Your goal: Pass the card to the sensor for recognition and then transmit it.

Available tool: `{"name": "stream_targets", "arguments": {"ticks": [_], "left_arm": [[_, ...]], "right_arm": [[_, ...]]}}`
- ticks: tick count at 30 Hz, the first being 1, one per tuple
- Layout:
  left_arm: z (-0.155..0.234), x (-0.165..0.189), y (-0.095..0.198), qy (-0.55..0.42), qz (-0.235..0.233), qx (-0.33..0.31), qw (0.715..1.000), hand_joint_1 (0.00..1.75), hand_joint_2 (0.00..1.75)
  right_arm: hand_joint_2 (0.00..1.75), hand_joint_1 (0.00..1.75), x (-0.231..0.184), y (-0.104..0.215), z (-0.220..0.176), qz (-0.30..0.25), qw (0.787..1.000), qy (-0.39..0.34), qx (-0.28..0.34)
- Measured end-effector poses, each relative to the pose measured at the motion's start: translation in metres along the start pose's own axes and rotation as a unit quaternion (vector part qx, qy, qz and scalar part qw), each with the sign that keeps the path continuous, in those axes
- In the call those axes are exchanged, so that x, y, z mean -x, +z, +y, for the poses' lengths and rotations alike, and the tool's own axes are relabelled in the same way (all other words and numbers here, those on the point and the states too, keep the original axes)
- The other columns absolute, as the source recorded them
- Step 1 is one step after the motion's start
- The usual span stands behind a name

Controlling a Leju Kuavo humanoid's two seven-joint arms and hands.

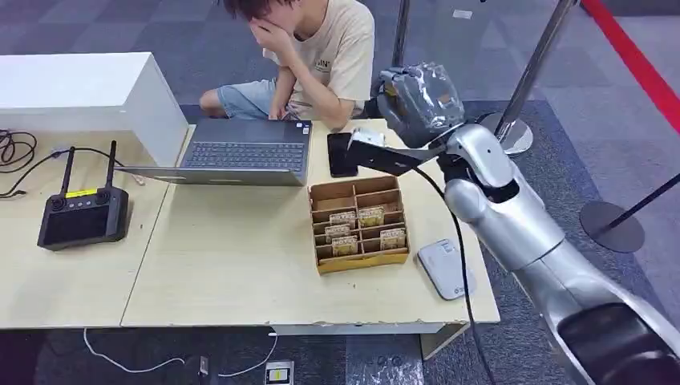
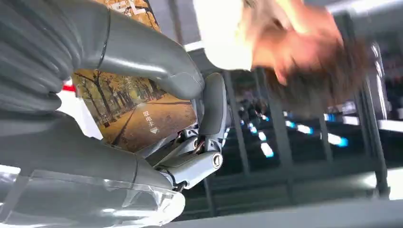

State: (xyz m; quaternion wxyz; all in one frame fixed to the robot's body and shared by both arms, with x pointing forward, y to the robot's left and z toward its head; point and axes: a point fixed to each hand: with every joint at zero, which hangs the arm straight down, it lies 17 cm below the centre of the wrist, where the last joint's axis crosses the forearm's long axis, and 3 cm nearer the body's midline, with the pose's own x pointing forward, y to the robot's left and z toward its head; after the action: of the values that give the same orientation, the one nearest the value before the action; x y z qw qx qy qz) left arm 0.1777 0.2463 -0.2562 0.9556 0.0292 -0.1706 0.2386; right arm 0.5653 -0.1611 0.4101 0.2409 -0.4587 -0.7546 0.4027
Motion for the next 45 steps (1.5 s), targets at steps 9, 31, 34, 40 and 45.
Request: {"name": "stream_targets", "arguments": {"ticks": [9,31,34,40,45], "left_arm": [[0.003,0.007,0.001,0.0,0.002,-0.002,1.0,0.0,0.0],[0.007,0.016,0.001,0.009,0.011,0.001,1.0,0.0,0.0],[0.009,0.018,0.001,0.01,0.014,-0.001,1.0,0.0,0.0],[0.011,0.02,0.001,0.012,0.017,-0.002,1.0,0.0,0.0],[0.012,0.021,0.001,0.012,0.018,-0.003,1.0,0.0,0.0]], "right_arm": [[1.75,1.75,0.014,0.006,0.069,-0.023,0.982,0.13,-0.132],[1.75,1.75,0.025,0.008,0.12,-0.046,0.945,0.235,-0.222],[1.75,1.75,0.025,0.007,0.123,-0.049,0.944,0.237,-0.222],[1.75,1.75,0.02,0.005,0.127,-0.053,0.946,0.235,-0.219],[1.75,1.75,0.015,0.001,0.125,-0.054,0.951,0.226,-0.205]]}}
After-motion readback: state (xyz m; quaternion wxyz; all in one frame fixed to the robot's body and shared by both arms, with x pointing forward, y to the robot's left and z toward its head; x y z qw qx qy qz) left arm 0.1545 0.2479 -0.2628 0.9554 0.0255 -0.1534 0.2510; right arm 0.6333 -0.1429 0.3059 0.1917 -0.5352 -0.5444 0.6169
